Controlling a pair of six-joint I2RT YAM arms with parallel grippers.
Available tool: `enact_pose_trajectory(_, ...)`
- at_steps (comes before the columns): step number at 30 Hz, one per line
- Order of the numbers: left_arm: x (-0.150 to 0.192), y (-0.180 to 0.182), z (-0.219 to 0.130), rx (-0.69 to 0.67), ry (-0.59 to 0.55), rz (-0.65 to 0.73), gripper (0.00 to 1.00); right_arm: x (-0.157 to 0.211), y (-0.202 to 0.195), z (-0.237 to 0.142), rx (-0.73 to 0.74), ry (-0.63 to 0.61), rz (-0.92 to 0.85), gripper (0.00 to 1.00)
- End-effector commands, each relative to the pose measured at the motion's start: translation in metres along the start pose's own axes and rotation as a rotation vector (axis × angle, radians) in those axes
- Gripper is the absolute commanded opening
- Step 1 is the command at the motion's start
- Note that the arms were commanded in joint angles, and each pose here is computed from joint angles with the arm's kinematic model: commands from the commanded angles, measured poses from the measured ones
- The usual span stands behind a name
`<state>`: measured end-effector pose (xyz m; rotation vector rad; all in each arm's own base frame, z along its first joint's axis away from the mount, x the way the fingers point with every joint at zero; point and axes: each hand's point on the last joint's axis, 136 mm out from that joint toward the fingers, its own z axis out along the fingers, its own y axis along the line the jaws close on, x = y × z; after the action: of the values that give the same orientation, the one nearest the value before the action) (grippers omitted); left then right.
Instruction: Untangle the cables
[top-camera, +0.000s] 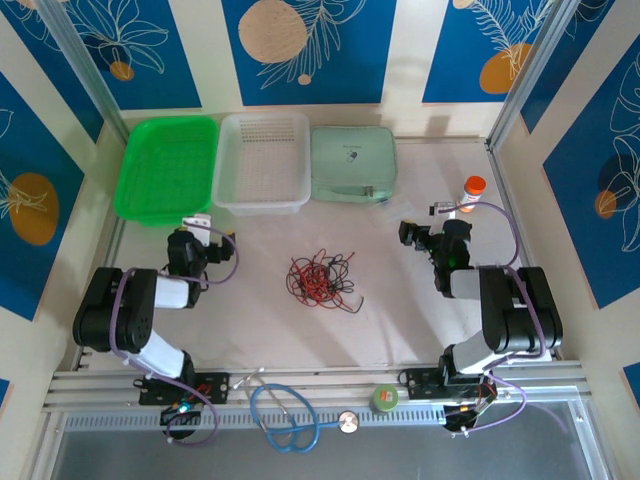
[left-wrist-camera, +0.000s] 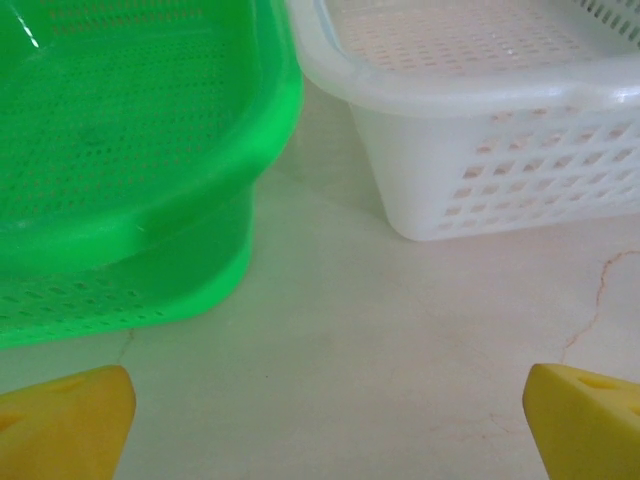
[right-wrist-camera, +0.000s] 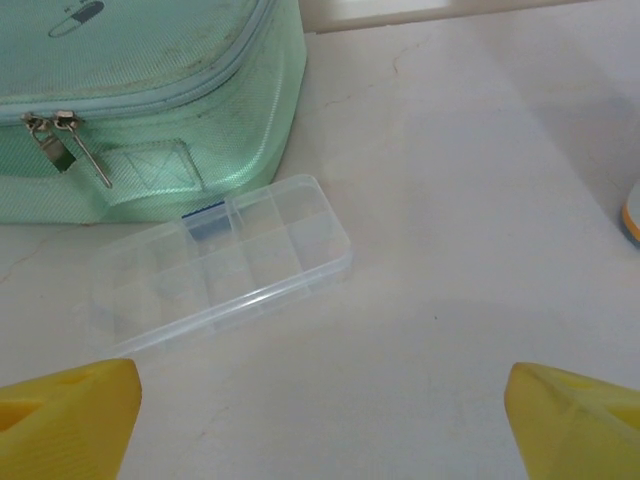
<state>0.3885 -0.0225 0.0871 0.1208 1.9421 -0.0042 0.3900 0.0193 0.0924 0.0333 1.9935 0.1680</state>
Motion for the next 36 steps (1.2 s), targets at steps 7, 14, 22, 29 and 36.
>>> enact_pose_trajectory(7, -0.08, 0.021, -0.068, -0.101, -0.044, -0.218, 0.93, -0.055, 0.02, -0.055, 0.08, 0.159, 0.056, 0.95)
enact_pose_trajectory(14, -0.084, -0.061, -0.094, 0.218, 0.06, -0.391, 0.89, -0.015, 0.1, -0.102, -0.109, 0.505, 0.098, 0.86)
enact_pose_trajectory(22, -0.054, -0.166, -0.112, 0.491, 0.304, -0.4, 0.98, 0.024, 0.183, -0.136, -0.311, 0.714, 0.197, 0.72)
enact_pose_trajectory(29, -0.027, -0.243, -0.089, 0.618, 0.475, -0.445, 0.95, 0.053, 0.23, -0.123, -0.351, 0.826, 0.285, 0.61)
enact_pose_trajectory(36, 0.014, -0.282, -0.068, 0.597, 0.672, -0.401, 0.89, 0.074, 0.254, -0.106, -0.313, 0.888, 0.365, 0.56)
